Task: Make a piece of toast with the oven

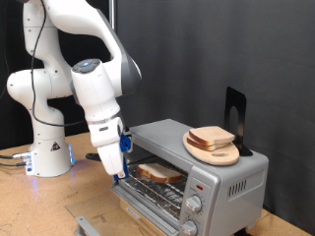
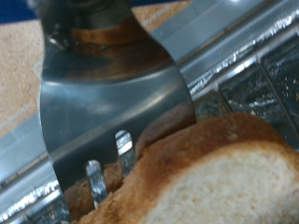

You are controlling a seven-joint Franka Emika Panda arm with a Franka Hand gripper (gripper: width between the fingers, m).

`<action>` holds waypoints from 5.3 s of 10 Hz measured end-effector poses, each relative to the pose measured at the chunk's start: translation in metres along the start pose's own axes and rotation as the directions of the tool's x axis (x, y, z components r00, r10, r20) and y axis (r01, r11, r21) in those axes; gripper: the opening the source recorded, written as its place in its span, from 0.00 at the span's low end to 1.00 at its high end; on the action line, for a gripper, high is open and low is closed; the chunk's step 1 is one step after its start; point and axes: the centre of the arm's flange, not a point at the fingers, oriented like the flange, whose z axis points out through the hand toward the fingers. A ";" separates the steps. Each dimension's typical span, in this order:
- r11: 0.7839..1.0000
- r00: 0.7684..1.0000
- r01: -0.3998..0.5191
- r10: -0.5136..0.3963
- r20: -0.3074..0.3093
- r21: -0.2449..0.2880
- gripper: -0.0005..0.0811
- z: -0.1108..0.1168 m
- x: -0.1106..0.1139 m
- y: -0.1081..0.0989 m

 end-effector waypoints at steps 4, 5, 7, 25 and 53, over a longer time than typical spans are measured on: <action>1.000 0.999 -0.026 0.027 0.047 -0.012 0.45 -0.008 -0.016 0.039; 0.999 0.998 -0.033 0.033 0.049 -0.015 0.45 -0.010 -0.019 0.046; 0.999 0.998 -0.033 0.034 0.052 -0.013 0.45 -0.009 -0.023 0.051; 0.999 0.999 -0.004 0.002 0.046 0.038 0.45 -0.025 -0.019 0.018; 0.865 0.984 -0.028 0.112 -0.140 0.500 0.45 -0.146 -0.017 0.026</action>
